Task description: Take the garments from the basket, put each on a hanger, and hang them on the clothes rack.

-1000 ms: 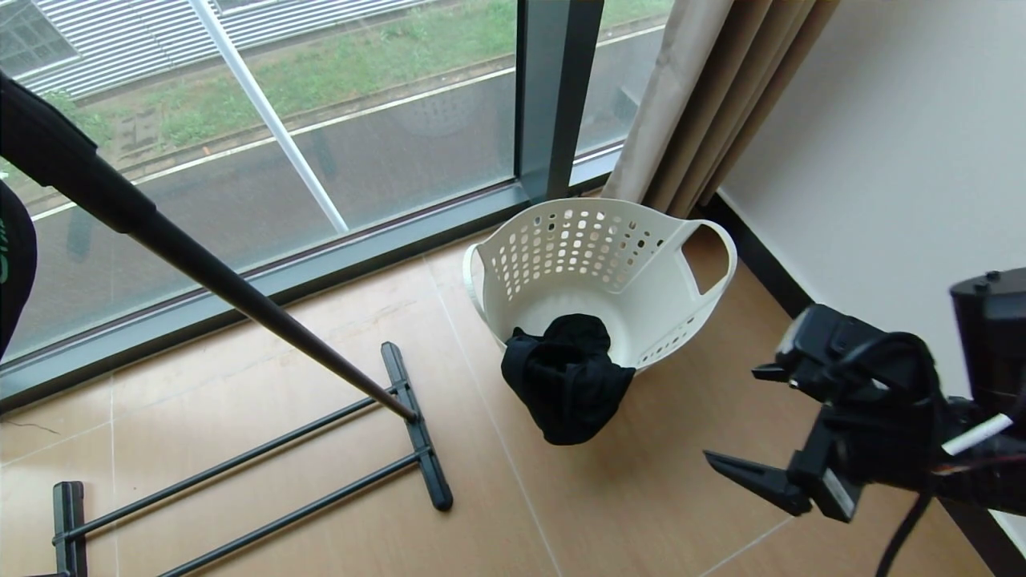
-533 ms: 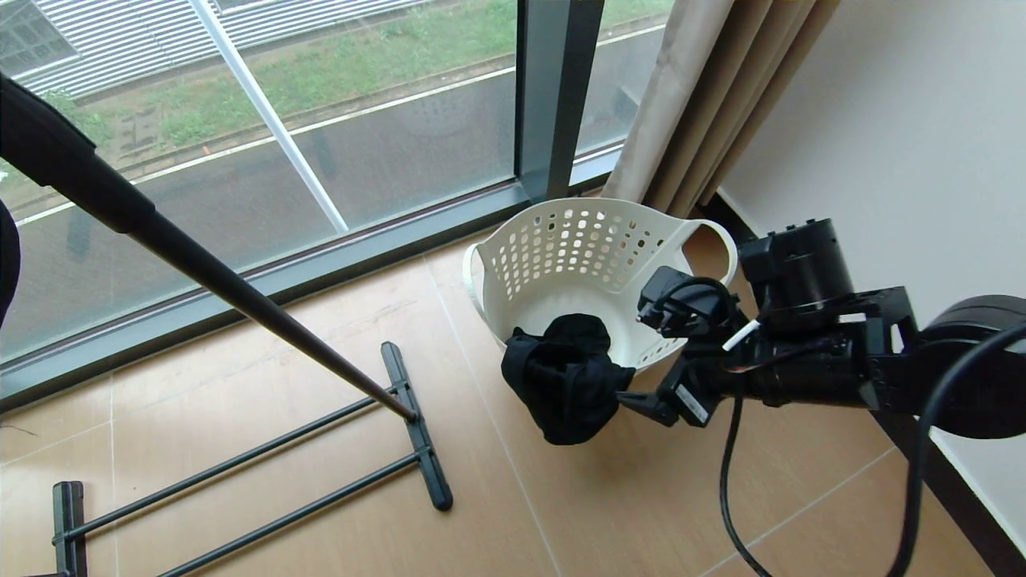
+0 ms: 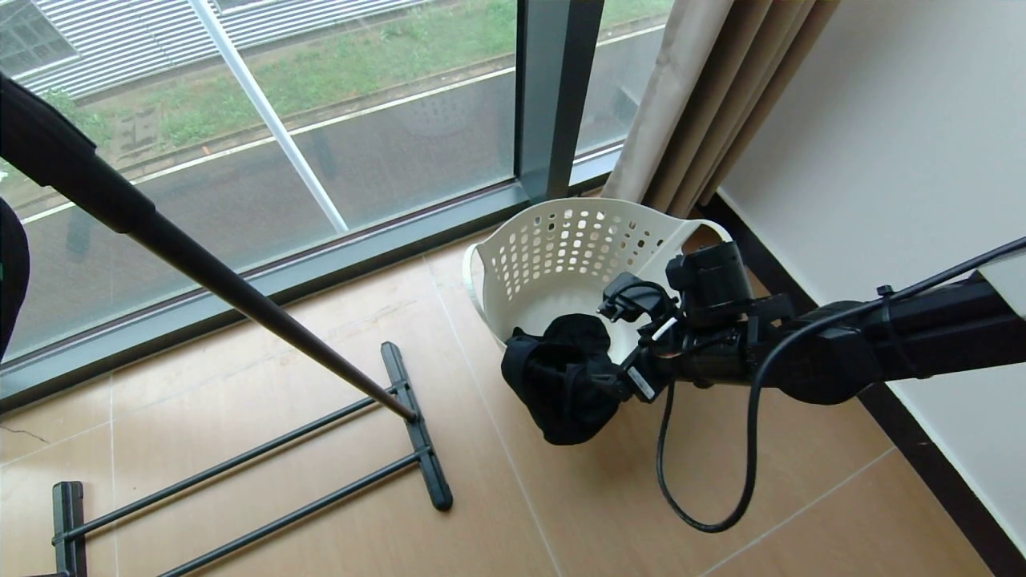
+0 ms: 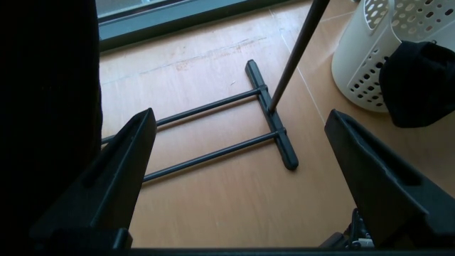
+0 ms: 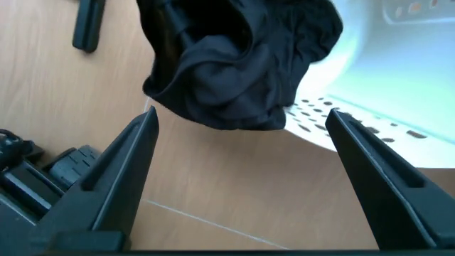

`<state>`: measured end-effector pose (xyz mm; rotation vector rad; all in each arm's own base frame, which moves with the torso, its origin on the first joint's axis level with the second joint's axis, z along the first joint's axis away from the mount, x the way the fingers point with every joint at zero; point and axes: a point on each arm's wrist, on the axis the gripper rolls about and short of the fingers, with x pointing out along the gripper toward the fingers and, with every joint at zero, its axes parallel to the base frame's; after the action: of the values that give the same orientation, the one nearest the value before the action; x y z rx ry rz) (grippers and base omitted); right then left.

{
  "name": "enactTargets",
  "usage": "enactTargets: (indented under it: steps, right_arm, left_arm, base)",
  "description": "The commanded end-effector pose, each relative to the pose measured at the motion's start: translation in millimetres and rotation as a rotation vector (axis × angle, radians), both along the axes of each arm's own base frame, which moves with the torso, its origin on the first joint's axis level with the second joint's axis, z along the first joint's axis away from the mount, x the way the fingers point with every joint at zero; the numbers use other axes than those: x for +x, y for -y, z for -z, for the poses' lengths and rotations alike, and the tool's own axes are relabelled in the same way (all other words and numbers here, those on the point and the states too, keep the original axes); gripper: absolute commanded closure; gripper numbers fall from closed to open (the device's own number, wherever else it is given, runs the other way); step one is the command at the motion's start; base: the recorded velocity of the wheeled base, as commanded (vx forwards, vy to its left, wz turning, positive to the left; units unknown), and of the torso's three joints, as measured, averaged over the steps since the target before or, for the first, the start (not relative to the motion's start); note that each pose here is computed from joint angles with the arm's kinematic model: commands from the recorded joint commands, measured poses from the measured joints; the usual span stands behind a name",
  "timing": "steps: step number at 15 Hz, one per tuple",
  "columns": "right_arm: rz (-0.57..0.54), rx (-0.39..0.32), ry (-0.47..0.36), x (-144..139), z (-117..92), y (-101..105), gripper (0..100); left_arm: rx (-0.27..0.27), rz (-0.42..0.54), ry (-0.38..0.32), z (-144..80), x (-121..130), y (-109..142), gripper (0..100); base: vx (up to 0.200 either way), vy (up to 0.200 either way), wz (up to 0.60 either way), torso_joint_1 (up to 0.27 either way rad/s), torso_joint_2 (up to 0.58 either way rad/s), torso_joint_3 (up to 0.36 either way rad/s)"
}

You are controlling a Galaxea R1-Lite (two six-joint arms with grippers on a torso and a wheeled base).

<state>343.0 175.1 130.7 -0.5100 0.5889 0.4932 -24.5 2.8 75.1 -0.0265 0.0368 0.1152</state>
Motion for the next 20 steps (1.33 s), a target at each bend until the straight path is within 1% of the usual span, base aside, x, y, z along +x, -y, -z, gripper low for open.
enactTargets:
  steps: [1,2,3,5,6,7,8,9,12,15,16,20]
  right_arm:
    - [0.048,0.011,-0.014,20,16,-9,0]
    - [0.09,0.043,-0.018,26,18,-12,0]
    - [0.109,0.057,-0.017,29,19,-13,0]
    - [0.116,0.064,-0.013,32,21,-15,0]
    - [0.117,0.074,0.006,35,19,-14,0]
    - [0.086,0.034,0.06,51,14,-9,0]
    - [0.044,-0.018,0.073,53,18,-9,0]
    - [0.038,-0.025,0.072,53,19,-9,0]
    - [-0.016,-0.005,0.059,54,23,-11,0]
    - [-0.025,-0.001,0.087,59,16,-13,0]
    - [-0.028,-0.005,0.081,61,22,-15,0]
    - [-0.028,-0.009,0.081,69,30,-21,0]
  left_arm:
    - [0.0,0.0,-0.001,0,0,0,0]
    - [0.0,0.0,0.0,0,0,0,0]
    - [0.0,0.0,-0.001,0,0,0,0]
    - [0.0,0.0,-0.001,0,0,0,0]
    - [0.0,0.0,0.0,0,0,0,0]
    - [-0.002,0.0,0.0,0,0,0,0]
    - [0.0,0.0,0.0,0,0,0,0]
    - [0.0,0.0,-0.001,0,0,0,0]
    - [0.0,0.0,0.0,0,0,0,0]
    - [0.0,0.0,0.0,0,0,0,0]
    - [0.0,0.0,-0.001,0,0,0,0]
    - [0.0,0.0,0.0,0,0,0,0]
  base:
    - [0.0,0.0,0.0,0.0,0.0,0.0]
    - [0.0,0.0,0.0,0.0,0.0,0.0]
    - [0.0,0.0,0.0,0.0,0.0,0.0]
    - [0.0,0.0,0.0,0.0,0.0,0.0]
    - [0.0,0.0,0.0,0.0,0.0,0.0]
    - [0.0,0.0,0.0,0.0,0.0,0.0]
    - [0.0,0.0,0.0,0.0,0.0,0.0]
    - [0.0,0.0,0.0,0.0,0.0,0.0]
    - [0.0,0.0,0.0,0.0,0.0,0.0]
    - [0.0,0.0,0.0,0.0,0.0,0.0]
    - [0.0,0.0,0.0,0.0,0.0,0.0]
    - [0.0,0.0,0.0,0.0,0.0,0.0]
